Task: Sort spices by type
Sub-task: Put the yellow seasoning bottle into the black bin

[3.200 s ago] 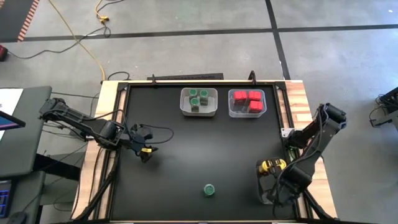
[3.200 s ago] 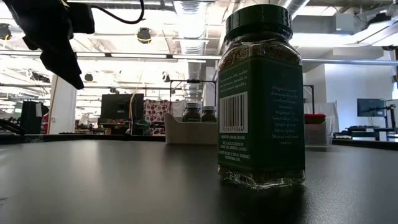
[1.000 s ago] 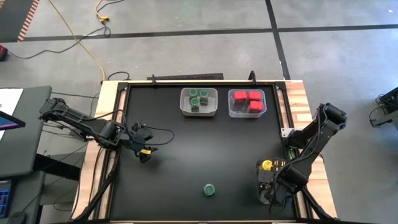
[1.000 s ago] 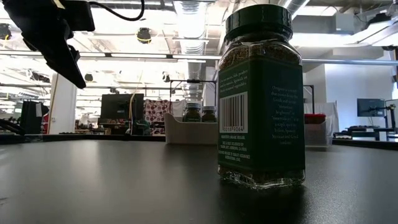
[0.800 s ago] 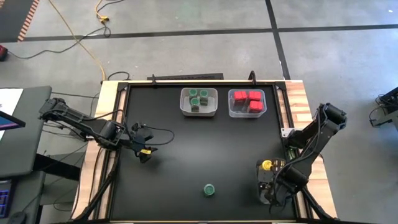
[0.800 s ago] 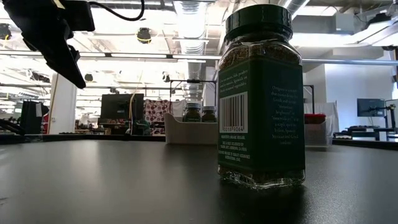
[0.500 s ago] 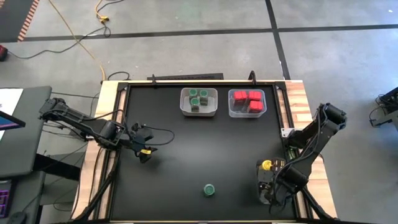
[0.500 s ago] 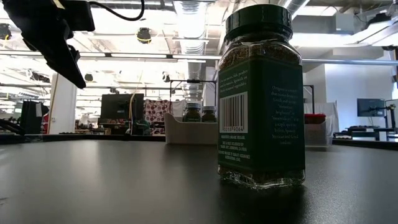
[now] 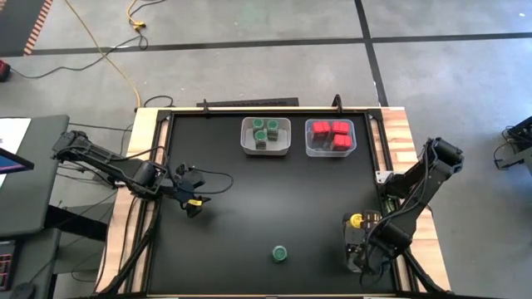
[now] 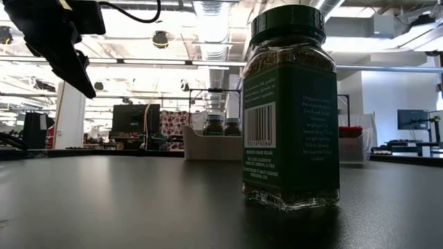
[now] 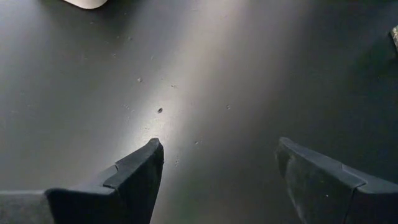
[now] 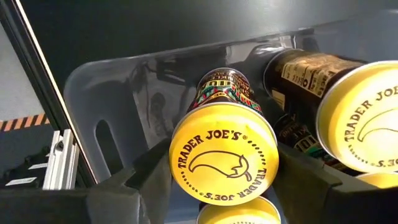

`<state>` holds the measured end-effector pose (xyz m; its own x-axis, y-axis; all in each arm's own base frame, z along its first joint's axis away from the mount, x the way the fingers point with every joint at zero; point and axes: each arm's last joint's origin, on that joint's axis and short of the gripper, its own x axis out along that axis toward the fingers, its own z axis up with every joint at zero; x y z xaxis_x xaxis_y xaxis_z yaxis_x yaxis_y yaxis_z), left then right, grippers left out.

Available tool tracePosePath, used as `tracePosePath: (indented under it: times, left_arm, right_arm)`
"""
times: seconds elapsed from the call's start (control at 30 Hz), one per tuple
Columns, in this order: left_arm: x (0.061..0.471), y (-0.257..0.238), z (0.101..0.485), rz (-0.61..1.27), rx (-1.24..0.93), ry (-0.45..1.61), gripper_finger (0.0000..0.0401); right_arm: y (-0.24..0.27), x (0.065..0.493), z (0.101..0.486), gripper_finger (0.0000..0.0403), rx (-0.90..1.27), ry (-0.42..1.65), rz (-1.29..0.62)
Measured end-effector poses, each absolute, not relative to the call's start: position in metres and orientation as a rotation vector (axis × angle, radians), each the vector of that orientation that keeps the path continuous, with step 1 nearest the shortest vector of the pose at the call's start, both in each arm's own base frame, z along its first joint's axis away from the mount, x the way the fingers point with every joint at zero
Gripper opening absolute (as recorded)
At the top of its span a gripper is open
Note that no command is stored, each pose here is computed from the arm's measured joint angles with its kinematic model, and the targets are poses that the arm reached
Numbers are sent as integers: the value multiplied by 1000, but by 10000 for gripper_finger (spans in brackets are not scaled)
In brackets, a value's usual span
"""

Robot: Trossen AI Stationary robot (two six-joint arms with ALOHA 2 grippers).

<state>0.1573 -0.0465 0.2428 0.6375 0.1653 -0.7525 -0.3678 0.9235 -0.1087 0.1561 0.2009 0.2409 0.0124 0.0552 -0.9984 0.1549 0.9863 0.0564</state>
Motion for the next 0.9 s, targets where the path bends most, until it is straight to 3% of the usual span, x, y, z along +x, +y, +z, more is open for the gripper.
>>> tracePosePath:
  times: [0.9]
  left_arm:
    - [157, -46, 243, 308, -263, 827, 297]
  right_arm:
    - [201, 156, 241, 256, 167, 1559, -78]
